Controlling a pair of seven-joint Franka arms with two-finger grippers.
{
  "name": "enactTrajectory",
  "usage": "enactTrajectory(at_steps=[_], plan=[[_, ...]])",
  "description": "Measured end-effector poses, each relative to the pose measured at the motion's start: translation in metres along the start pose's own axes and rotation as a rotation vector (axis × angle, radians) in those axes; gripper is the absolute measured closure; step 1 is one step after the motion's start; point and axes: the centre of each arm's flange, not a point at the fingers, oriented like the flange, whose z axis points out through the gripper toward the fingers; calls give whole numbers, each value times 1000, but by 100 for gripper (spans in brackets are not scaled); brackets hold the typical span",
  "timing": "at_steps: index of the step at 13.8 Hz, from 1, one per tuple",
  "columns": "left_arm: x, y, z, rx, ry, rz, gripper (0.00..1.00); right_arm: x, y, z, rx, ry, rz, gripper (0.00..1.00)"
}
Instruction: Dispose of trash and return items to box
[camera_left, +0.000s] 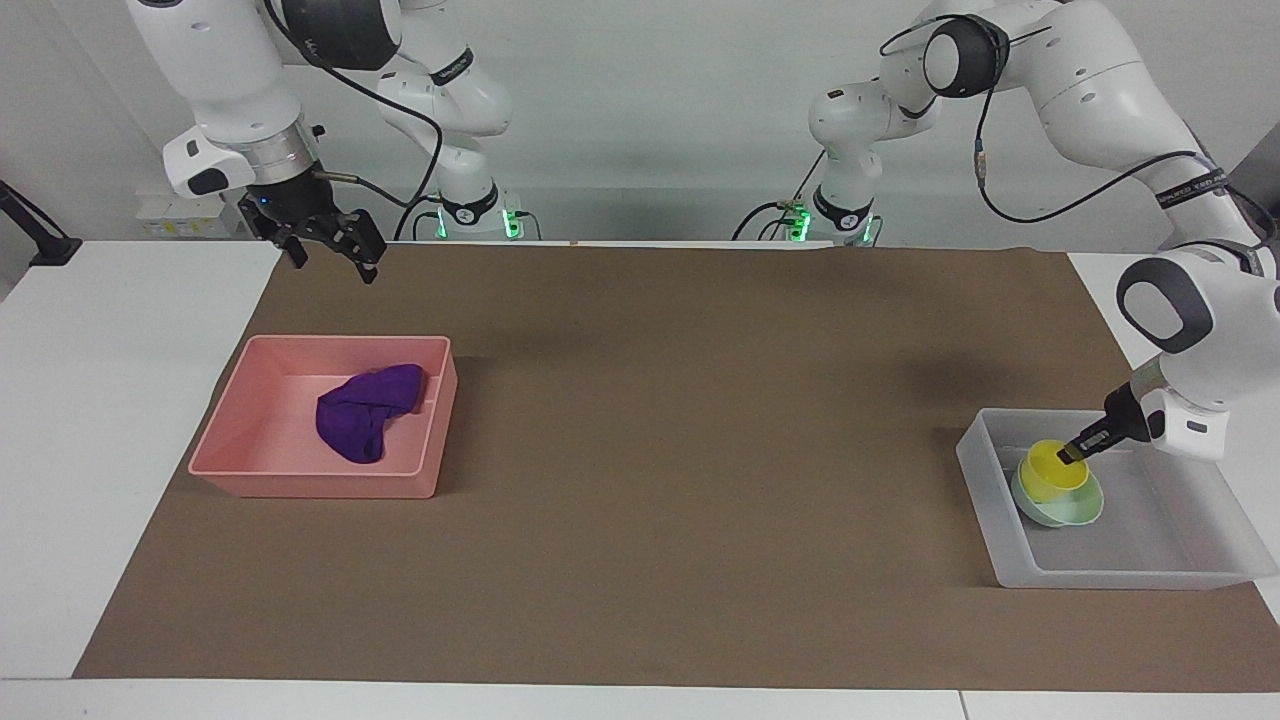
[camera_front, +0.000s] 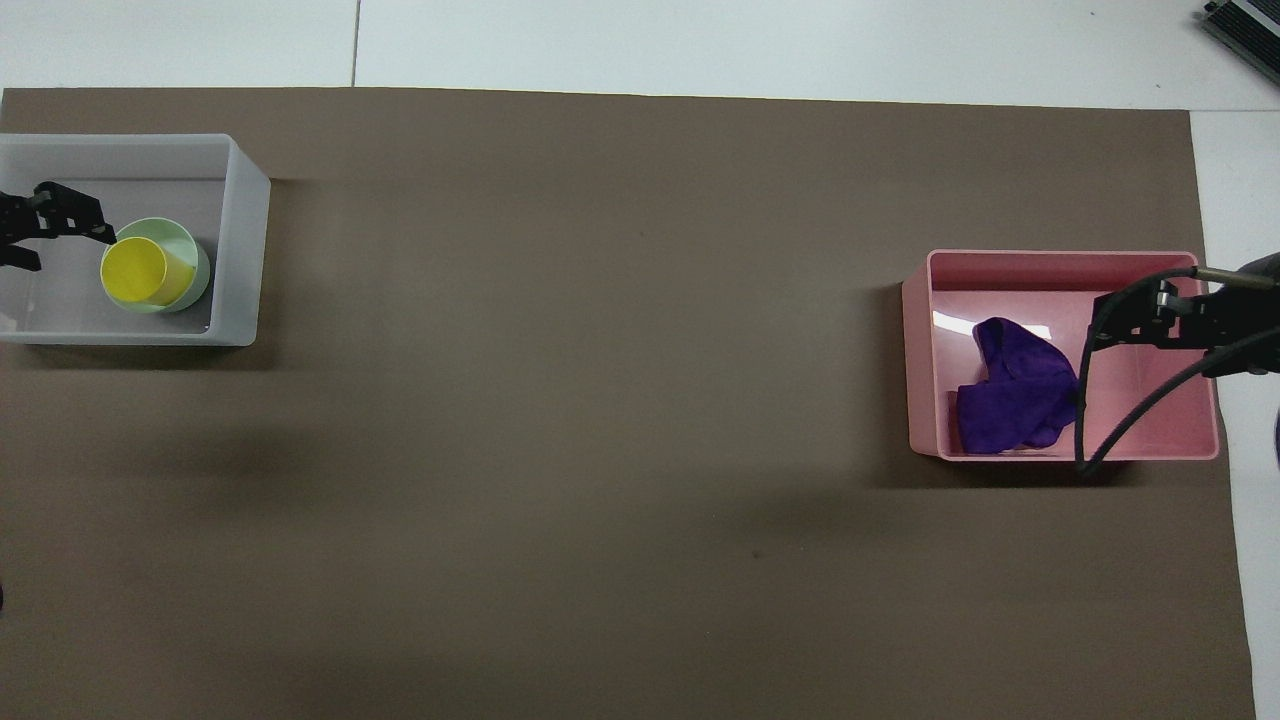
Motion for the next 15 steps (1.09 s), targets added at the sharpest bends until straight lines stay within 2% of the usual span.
enactTrajectory(at_steps=[2,4,6,7,10,15], plan=[[-22,19,-49,0,-5,44,0,0,0,0,0,0,0,0],[-50,55,-93,70,-2,131,0,0,0,0,0,0,0,0],[-85,103,-117,135,-54,216,0,0,0,0,0,0,1,0],[-99,119,-125,141,-75,237,0,0,1,0,0,0,1,0],[-123,122,-145,77,-85,239,0,0,1,0,0,0,1,0],[-141,113,-144,66,-106,236,0,0,1,0,0,1,2,0]])
